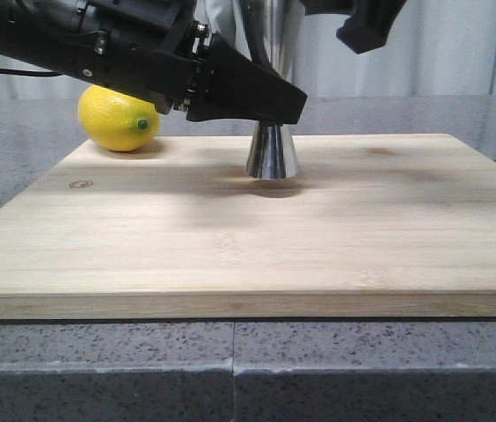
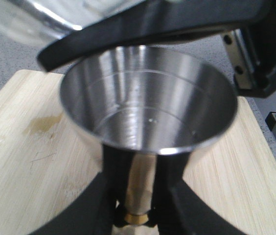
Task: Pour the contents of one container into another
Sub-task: 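Tilt the beaker with the right gripper, pouring liquid into the jigger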
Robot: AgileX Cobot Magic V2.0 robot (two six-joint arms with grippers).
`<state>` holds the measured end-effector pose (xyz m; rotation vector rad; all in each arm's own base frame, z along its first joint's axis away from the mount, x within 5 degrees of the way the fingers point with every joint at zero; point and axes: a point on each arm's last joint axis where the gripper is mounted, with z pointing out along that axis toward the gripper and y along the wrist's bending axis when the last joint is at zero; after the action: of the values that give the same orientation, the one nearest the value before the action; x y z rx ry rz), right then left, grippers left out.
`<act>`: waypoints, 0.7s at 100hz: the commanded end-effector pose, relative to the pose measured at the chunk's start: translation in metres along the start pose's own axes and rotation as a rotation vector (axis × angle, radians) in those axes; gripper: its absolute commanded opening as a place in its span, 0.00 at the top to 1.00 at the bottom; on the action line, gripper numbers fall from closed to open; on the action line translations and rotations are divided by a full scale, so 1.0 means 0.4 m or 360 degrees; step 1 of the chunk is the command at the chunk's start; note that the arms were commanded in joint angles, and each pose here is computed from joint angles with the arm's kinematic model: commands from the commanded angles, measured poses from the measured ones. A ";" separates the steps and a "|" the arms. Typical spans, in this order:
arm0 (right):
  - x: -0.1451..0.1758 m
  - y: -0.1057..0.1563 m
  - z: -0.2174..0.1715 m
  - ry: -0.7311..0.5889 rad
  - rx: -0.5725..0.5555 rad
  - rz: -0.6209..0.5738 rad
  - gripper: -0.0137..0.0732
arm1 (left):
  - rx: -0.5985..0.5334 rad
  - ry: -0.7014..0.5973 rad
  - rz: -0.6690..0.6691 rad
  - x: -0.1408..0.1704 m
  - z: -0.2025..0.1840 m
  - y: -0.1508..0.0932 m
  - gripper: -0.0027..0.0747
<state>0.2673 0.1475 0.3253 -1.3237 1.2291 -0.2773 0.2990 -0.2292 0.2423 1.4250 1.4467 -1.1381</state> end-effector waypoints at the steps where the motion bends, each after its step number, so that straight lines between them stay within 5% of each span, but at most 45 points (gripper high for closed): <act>1: -0.037 -0.041 -0.025 -0.0102 0.0088 -0.0062 0.56 | 0.0020 -0.0200 0.0045 -0.086 -0.015 -0.022 0.83; 70: -0.032 -0.037 -0.025 -0.0067 0.0064 -0.0187 0.56 | 0.0024 -0.0201 0.0046 -0.087 -0.015 -0.022 0.83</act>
<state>0.2676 0.1465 0.3239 -1.3911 1.1955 -0.3444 0.2988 -0.2291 0.2421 1.4271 1.4501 -1.1390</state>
